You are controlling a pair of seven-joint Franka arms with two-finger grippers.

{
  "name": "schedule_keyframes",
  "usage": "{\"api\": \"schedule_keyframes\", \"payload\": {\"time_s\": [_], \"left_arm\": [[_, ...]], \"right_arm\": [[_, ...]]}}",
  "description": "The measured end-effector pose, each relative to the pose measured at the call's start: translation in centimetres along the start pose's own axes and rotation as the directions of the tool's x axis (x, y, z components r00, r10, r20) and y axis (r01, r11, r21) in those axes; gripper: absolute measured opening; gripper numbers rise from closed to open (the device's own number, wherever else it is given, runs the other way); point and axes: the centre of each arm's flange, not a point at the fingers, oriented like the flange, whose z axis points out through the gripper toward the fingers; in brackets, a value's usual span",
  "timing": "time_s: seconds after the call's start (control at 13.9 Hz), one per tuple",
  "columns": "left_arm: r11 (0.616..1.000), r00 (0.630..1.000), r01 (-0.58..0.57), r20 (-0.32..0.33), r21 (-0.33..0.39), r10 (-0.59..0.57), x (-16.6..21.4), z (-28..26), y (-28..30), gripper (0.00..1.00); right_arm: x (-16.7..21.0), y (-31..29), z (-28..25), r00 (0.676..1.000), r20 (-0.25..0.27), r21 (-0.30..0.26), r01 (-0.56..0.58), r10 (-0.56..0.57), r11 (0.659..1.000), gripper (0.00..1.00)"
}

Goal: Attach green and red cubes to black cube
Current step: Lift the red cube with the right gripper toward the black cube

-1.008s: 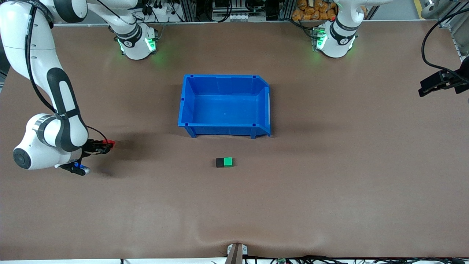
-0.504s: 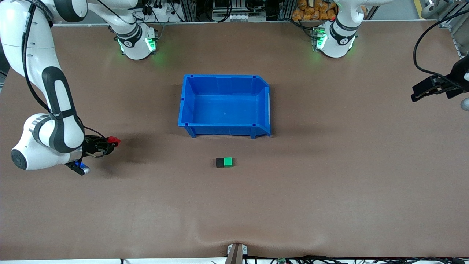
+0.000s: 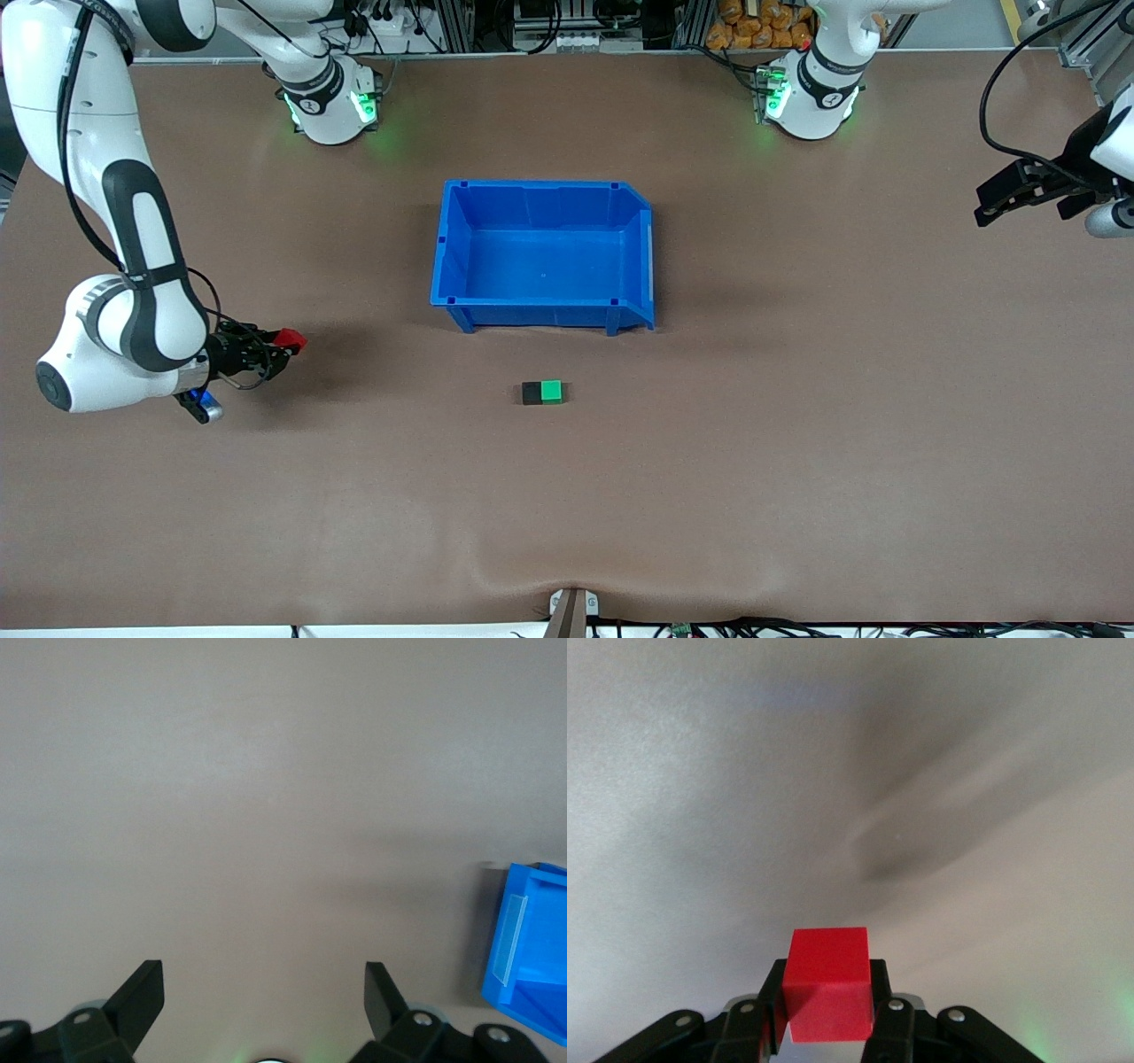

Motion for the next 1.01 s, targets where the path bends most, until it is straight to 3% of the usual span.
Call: {"api": "schedule_keyframes", "payload": {"time_s": [0.29, 1.01], "left_arm": [[1.0, 1.0, -0.01, 0.008, -0.01, 0.01, -0.3, -0.1, 0.6, 1.0], [0.998, 0.996, -0.065, 0.057, -0.005, 0.065, -1.1, 1.8, 3.5, 1.0]], "right_arm": [[-2.1, -2.5, 0.0, 0.997, -0.012, -0.012, -0.076, 0.076, 0.997, 0.4], [-4.9, -6.4, 0.0, 0.967, -0.001, 0.033, -0.255, 0.255, 0.966, 0.4]]}}
